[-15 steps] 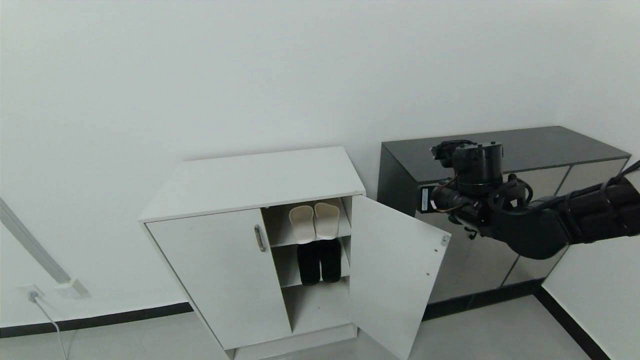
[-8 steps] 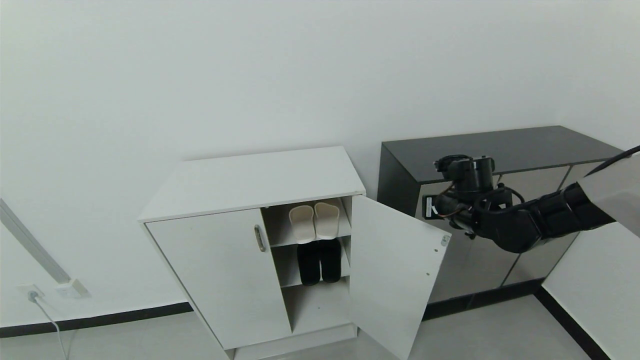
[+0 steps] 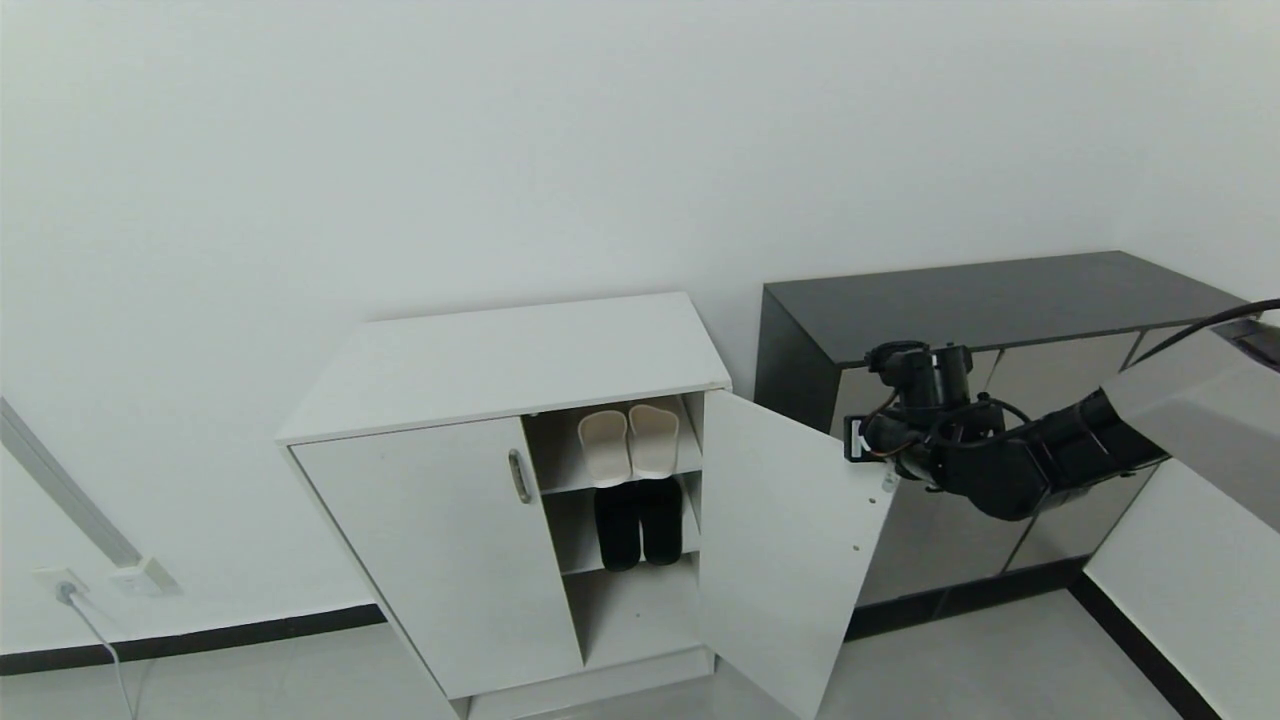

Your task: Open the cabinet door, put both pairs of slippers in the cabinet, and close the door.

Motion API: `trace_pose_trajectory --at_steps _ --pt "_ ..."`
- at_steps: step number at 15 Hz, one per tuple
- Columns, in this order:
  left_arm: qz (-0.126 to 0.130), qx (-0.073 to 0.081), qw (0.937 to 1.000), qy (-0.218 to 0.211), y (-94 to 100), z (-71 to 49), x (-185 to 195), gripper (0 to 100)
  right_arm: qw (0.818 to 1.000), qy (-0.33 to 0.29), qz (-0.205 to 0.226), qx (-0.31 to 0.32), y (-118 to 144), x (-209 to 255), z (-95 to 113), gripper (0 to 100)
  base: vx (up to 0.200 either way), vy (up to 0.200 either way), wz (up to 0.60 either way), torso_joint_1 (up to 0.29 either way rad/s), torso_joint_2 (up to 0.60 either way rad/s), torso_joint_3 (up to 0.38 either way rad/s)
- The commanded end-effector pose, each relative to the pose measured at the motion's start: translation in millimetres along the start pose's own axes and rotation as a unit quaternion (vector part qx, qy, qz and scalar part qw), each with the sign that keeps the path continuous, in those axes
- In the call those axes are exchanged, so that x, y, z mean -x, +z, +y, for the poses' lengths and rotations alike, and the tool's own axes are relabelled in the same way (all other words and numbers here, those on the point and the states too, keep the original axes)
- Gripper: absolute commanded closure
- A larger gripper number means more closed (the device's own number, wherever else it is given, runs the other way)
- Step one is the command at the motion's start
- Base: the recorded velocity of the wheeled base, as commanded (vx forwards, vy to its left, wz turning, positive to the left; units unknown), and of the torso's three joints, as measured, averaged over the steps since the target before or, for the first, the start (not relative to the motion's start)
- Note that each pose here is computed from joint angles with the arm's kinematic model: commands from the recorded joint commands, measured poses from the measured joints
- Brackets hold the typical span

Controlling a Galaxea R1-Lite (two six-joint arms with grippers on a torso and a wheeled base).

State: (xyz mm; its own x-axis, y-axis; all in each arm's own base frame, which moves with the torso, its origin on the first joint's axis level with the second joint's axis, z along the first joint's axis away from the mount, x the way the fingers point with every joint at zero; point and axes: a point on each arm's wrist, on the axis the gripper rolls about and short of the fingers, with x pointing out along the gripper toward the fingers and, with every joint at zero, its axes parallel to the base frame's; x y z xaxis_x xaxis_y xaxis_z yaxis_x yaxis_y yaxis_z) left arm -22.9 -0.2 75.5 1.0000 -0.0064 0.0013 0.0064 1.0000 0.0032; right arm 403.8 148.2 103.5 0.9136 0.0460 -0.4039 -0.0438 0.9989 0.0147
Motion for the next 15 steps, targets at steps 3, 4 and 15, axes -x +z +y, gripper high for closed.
trace_pose_trajectory --at_steps 3,4,15 --pt "0.001 0.000 1.0000 0.000 0.0 0.0 0 100 1.000 -0.001 0.010 0.002 -8 -6 0 100 0.000 0.000 0.00 0.000 0.00 0.000" --pt "0.001 0.000 1.0000 0.000 0.0 0.0 0 100 1.000 -0.001 0.011 0.003 -9 -5 1 100 0.000 0.000 0.00 0.000 0.00 0.000" --pt "0.001 0.000 1.0000 0.000 0.0 0.0 0 100 0.998 0.059 0.005 0.033 -27 43 41 100 0.000 0.000 0.00 0.000 0.00 0.000"
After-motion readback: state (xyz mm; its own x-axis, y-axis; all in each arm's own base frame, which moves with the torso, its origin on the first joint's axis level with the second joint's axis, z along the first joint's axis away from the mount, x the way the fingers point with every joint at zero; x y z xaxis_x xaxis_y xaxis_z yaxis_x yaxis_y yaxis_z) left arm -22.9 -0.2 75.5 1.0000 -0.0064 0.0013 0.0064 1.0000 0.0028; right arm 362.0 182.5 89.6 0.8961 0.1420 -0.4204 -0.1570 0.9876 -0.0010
